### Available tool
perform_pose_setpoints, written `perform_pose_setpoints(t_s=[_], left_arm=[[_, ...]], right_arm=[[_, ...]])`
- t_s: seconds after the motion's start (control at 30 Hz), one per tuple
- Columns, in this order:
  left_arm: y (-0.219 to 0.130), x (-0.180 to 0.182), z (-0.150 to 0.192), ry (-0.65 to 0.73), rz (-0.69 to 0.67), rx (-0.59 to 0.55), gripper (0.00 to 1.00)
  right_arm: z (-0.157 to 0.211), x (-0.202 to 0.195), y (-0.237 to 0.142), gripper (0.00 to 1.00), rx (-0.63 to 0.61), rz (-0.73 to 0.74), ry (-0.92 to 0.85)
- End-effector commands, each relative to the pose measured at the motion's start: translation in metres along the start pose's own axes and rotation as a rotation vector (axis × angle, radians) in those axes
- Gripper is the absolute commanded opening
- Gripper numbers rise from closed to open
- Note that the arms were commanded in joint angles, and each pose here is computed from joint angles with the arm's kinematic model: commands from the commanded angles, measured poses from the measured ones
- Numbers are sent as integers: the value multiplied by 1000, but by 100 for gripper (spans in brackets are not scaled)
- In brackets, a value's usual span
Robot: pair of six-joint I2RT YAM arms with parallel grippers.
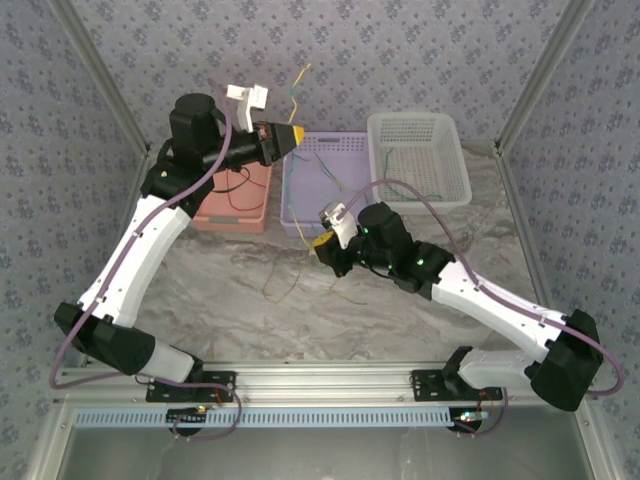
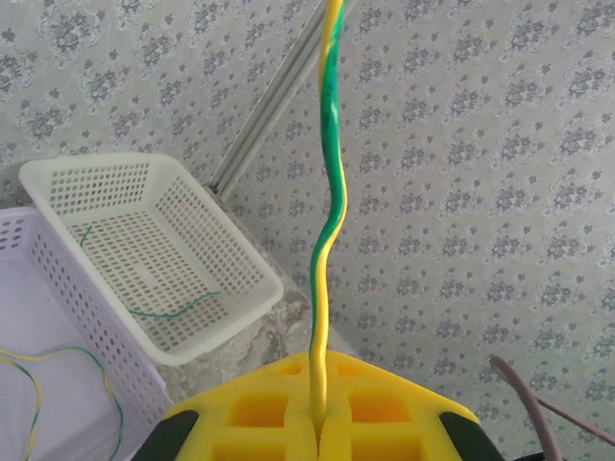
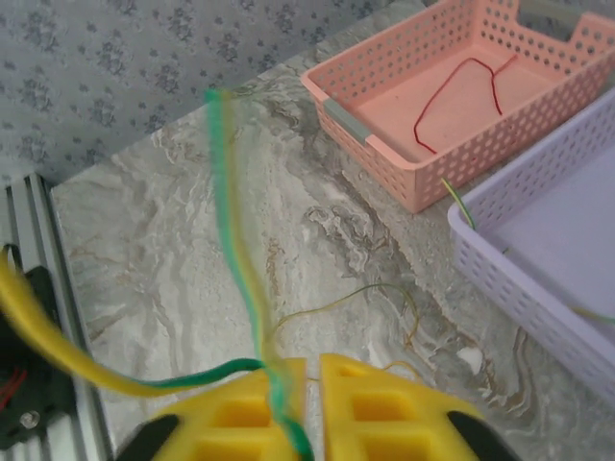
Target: Untangle the cables
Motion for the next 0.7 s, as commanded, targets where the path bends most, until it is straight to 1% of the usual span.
perform_pose_setpoints(t_s=[0.0, 0.07, 0.13, 0.23, 0.27, 0.33, 0.4, 0.5, 0.57, 0.6, 0.67], left_arm=[[-14, 4, -2, 13, -47, -18, 0], [-24, 18, -3, -15, -109, -53, 0], [-39, 34, -6, -56, -180, -106, 0], [-69, 60, -12, -153, -274, -221, 0], [-81, 67, -15, -179, -304, -275, 0], [-101, 77, -15, -220, -359, -366, 0], [-115, 81, -15, -254, -383, -449, 0], [-131, 84, -12, -299, -422, -543, 0], [-141, 86, -8, -329, -449, -604, 0], [-146, 88, -7, -343, -460, -632, 0], [-155, 89, -5, -369, -482, -683, 0]], right_arm=[[-22, 8, -18, 0, -94, -27, 29], [-25, -2, -28, 0, -133, -6, 84], [-29, -18, -41, 0, -203, 36, 169], [-31, -55, -65, 0, -341, 109, 372], [-30, -68, -73, 0, -391, 134, 441], [-24, -93, -89, 0, -514, 153, 630], [-10, -116, -101, 0, -620, 179, 808], [11, -139, -116, 0, -771, 227, 1062], [37, -154, -123, 0, -868, 266, 1272], [50, -158, -126, 0, -908, 288, 1359], [71, -162, -131, 0, -957, 333, 1475]])
Point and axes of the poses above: each hand's point on the last joint's axis, 136 mm out from that joint toward the fingers, its own y axis out along the fingers, its own x axis along the line the jaws close on, z = x × y, the point moved 2 cm from there along -y, back along the fingers, and after that the axes turned 12 degrees about y, right-handed, at the moved point
